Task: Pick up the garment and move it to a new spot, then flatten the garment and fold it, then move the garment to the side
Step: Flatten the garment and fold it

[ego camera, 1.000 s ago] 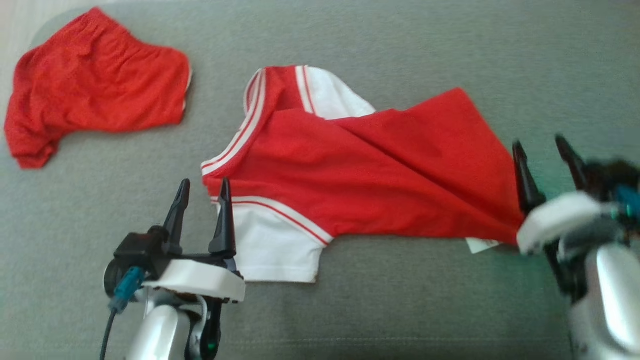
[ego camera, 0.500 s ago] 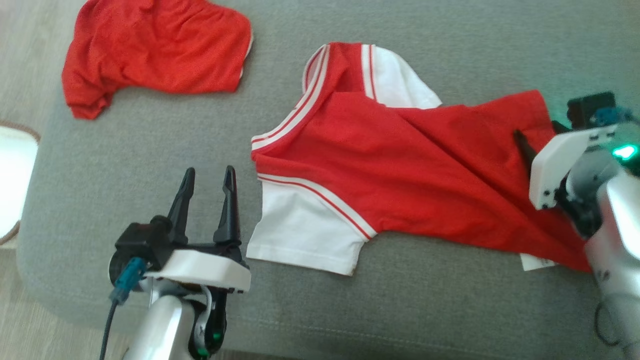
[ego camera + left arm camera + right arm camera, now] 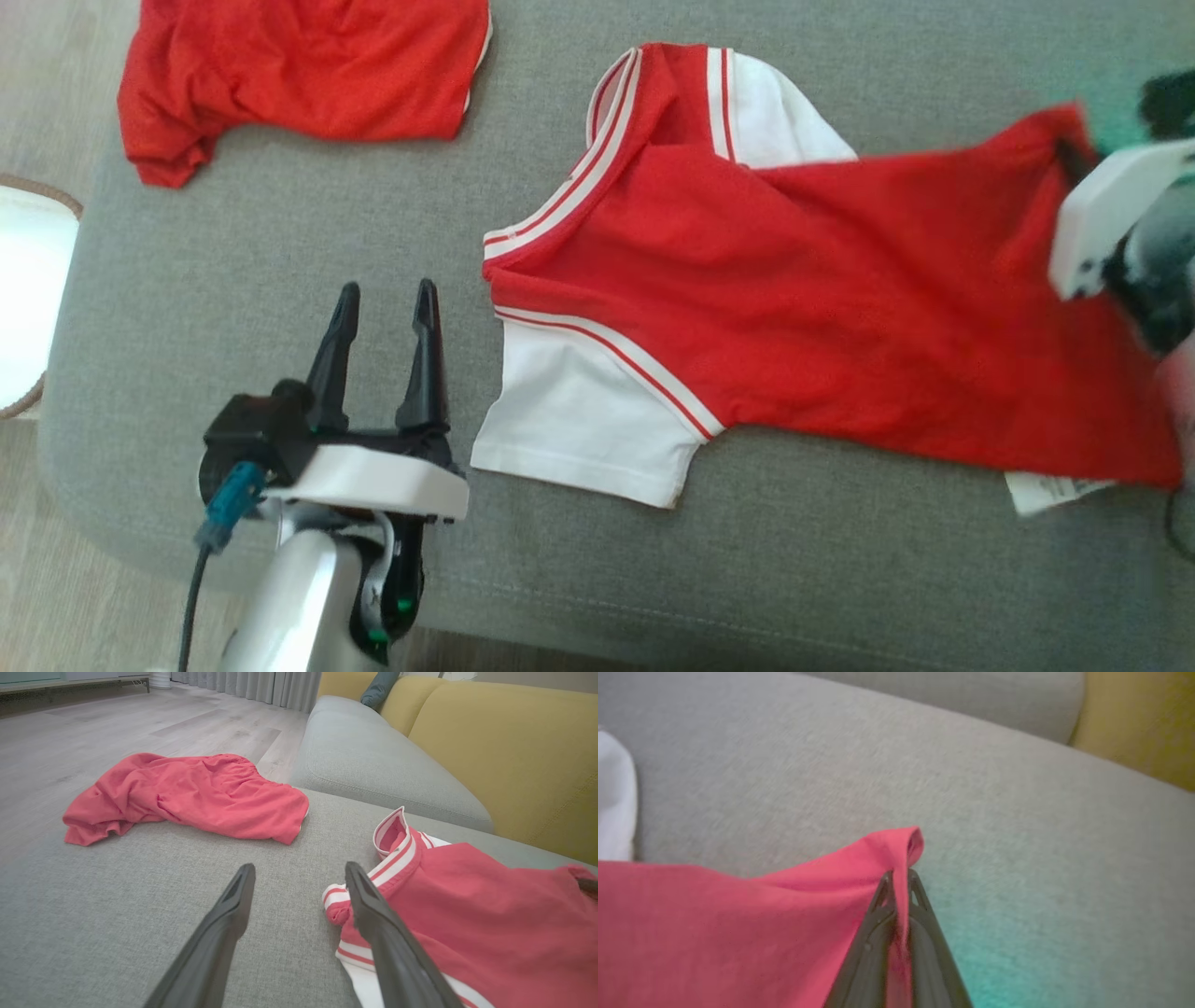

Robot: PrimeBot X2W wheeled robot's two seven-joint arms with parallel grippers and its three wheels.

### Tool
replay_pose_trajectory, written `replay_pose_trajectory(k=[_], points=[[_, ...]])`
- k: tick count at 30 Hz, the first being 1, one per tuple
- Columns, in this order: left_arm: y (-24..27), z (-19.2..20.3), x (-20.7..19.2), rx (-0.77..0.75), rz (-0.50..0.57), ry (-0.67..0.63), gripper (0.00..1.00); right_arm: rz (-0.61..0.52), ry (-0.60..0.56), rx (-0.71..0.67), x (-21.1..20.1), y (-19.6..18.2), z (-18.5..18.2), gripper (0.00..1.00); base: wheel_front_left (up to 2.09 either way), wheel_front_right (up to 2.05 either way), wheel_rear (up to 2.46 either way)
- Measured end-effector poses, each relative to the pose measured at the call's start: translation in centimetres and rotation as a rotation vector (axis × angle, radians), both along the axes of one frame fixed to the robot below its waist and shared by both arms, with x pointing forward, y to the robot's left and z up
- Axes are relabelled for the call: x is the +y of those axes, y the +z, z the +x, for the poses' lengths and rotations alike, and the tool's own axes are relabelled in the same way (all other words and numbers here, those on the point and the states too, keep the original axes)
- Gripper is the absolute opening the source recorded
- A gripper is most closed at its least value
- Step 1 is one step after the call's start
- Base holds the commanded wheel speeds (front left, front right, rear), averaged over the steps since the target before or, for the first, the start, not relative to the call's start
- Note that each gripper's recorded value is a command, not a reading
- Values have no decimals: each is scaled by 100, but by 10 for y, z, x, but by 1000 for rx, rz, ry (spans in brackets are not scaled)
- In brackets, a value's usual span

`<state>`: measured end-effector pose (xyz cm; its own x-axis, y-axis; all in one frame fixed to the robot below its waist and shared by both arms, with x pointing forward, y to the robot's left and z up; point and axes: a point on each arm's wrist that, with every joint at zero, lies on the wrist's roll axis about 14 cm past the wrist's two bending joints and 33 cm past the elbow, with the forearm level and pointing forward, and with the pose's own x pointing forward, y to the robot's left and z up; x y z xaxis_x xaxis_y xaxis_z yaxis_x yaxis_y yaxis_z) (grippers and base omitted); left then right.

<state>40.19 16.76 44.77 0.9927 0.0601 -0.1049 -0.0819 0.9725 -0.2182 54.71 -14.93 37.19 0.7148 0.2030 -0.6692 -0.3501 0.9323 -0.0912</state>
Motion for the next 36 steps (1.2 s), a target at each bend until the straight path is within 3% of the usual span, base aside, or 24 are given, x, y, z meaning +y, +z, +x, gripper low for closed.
replay_pose_trajectory(k=[9,16,17,19,30,36], points=[[-2,7,4,2,7,10,100,-17,-101,-195,-25,42,64,0,0,0,0],[-1,8,6,-2,11,13,100,-22,-132,-242,-30,44,76,0,0,0,0],[0,10,5,-6,10,9,100,-11,-135,-256,-28,45,76,26,0,0,0],[3,12,0,-17,6,-6,100,0,-144,-288,-29,50,77,100,0,0,0],[23,18,-30,-85,-8,-96,100,115,-171,-600,-33,122,66,100,0,0,0],[31,6,-37,-101,-12,-120,100,207,-185,-709,-29,140,21,100,0,0,0]])
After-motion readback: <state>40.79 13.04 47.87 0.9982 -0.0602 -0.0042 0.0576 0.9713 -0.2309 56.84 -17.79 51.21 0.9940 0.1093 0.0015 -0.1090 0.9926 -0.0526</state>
